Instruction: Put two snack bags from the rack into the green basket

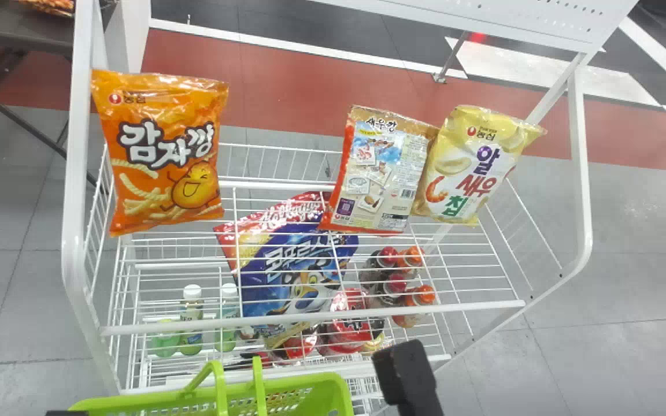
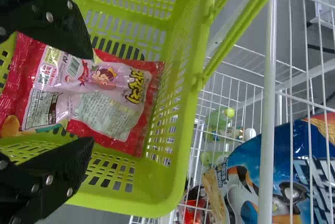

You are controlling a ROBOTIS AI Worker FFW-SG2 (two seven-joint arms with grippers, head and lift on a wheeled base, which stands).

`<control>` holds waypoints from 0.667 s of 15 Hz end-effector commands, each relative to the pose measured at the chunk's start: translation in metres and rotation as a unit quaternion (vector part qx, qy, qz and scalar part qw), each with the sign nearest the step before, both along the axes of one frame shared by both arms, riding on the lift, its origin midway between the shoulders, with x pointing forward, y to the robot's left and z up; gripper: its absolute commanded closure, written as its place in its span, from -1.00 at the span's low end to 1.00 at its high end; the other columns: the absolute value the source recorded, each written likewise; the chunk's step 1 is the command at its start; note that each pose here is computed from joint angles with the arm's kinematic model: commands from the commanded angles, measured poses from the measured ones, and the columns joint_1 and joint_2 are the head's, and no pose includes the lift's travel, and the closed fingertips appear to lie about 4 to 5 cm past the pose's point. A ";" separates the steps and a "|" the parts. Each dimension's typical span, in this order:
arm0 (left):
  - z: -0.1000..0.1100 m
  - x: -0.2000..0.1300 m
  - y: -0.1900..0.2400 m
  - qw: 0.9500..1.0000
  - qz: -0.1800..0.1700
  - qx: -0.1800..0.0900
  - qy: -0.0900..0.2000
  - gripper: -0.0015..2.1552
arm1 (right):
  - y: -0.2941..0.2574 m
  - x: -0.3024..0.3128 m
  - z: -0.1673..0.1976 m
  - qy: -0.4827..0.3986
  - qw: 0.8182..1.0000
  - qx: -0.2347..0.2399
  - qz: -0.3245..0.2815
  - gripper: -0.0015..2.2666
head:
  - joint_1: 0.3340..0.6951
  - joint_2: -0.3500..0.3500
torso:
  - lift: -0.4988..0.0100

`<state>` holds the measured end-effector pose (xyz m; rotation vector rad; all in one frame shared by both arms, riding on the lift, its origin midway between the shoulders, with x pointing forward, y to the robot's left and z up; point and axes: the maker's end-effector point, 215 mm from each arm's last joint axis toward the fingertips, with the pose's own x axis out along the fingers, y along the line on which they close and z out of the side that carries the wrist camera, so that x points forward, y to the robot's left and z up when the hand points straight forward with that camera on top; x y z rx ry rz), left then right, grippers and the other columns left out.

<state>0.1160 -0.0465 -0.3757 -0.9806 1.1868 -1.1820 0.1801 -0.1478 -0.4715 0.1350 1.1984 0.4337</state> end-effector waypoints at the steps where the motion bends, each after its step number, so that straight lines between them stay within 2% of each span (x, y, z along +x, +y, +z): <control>1: 0.001 -0.001 -0.001 1.000 0.000 -0.002 0.001 0.26 | -0.021 0.061 0.031 -0.121 0.991 0.015 -0.048 -0.93 | 1.00 -1.00 | 0.94; 4: -0.001 -0.003 0.000 1.000 0.001 -0.002 0.005 0.26 | -0.059 0.158 0.094 -0.312 0.944 0.031 -0.106 -0.93 | 1.00 -1.00 | 0.94; 7: -0.001 -0.002 0.001 1.000 0.002 -0.001 0.005 0.26 | -0.098 0.217 0.139 -0.430 0.892 0.020 -0.137 -0.93 | 1.00 -1.00 | 0.94; 8: -0.001 0.000 0.001 1.000 0.002 0.000 0.002 0.26 | -0.111 0.233 0.150 -0.453 0.880 0.016 -0.145 -0.93 | 1.00 -1.00 | 0.94; 10: 0.001 0.005 0.000 1.000 0.001 0.000 -0.005 0.26 | -0.135 0.261 0.159 -0.470 0.868 -0.005 -0.159 -0.93 | 1.00 -1.00 | 0.94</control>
